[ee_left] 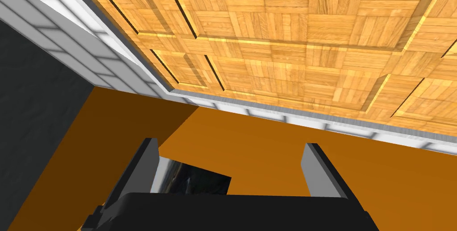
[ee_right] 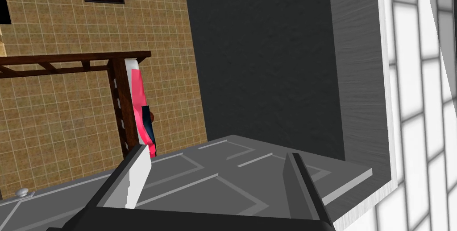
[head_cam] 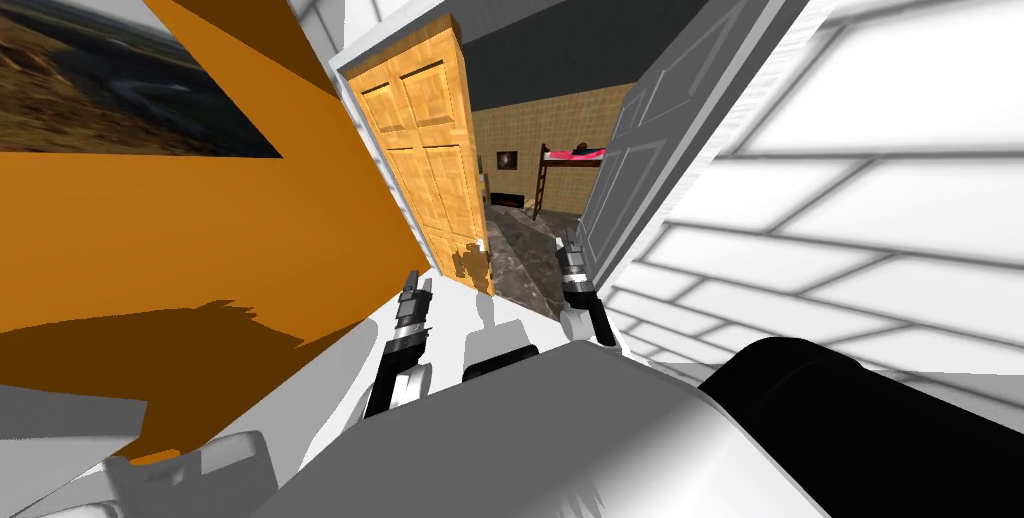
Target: Push the door open
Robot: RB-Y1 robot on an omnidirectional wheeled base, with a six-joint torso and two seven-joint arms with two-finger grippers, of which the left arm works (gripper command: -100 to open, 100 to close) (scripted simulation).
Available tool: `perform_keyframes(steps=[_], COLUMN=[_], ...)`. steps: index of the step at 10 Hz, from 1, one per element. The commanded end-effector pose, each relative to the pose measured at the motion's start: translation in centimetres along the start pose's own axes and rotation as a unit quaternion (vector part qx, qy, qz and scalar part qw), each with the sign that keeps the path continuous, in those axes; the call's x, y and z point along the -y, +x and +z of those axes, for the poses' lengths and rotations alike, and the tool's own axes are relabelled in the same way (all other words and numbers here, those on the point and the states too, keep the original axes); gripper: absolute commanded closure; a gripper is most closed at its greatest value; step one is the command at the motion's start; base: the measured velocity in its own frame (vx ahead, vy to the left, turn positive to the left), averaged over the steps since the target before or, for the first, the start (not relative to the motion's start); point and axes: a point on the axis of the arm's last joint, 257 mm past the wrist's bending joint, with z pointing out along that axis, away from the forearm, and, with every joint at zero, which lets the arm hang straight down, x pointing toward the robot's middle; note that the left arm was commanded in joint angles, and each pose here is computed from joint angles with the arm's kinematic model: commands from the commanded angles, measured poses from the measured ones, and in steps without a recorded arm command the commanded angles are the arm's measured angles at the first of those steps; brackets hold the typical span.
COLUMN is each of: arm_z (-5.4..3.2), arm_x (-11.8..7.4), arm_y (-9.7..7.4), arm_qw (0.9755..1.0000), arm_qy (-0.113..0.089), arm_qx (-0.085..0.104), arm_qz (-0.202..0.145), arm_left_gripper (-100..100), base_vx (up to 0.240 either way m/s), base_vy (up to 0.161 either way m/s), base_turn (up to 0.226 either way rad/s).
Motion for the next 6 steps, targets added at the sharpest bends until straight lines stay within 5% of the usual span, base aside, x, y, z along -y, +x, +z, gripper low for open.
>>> perform_keyframes(steps=[1, 6], arm_z=[-0.2, -0.93], arm_x=[-1.2, -5.2], arm_y=[0.7, 3.2], arm_qw=[0.9999, 0.9984], arm_qy=[-0.009, -0.039], arm_qx=[-0.008, -0.034], arm_qz=[-0.006, -0.022], arm_left_gripper=[-100, -100], base_vx=[0.098, 0.088], base_vy=[0.045, 0.058], base_turn=[-0.076, -0.096])
